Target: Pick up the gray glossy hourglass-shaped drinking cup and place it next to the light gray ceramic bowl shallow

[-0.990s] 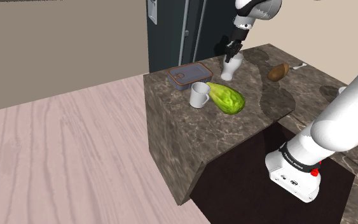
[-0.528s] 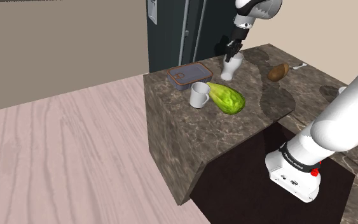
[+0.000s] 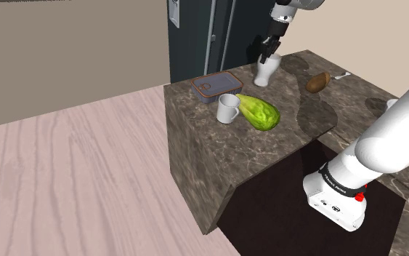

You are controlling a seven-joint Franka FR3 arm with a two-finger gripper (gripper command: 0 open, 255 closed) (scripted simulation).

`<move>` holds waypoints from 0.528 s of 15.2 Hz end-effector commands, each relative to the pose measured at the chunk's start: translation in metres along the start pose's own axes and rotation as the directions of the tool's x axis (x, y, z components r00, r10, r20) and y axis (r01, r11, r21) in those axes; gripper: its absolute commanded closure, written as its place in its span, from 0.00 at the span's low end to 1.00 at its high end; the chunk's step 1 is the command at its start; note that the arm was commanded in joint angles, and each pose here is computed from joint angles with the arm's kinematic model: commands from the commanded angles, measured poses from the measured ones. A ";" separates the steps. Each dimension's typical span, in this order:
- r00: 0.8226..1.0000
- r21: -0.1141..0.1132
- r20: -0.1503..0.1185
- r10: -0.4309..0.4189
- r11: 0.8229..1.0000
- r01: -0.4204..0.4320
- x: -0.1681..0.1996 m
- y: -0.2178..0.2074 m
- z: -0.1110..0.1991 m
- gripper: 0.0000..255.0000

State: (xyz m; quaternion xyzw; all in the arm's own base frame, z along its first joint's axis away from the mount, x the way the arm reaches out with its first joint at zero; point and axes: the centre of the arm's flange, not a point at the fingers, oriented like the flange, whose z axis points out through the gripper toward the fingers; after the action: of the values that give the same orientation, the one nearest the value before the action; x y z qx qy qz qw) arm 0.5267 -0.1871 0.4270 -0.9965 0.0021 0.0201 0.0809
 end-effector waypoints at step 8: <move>1.000 0.000 0.000 0.000 1.000 0.000 -0.002 -0.008 -0.047 1.00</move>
State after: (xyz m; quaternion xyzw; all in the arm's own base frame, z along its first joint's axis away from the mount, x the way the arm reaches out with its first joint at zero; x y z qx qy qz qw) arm 0.5257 -0.1853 0.4688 -0.9965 0.0022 0.0201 0.0810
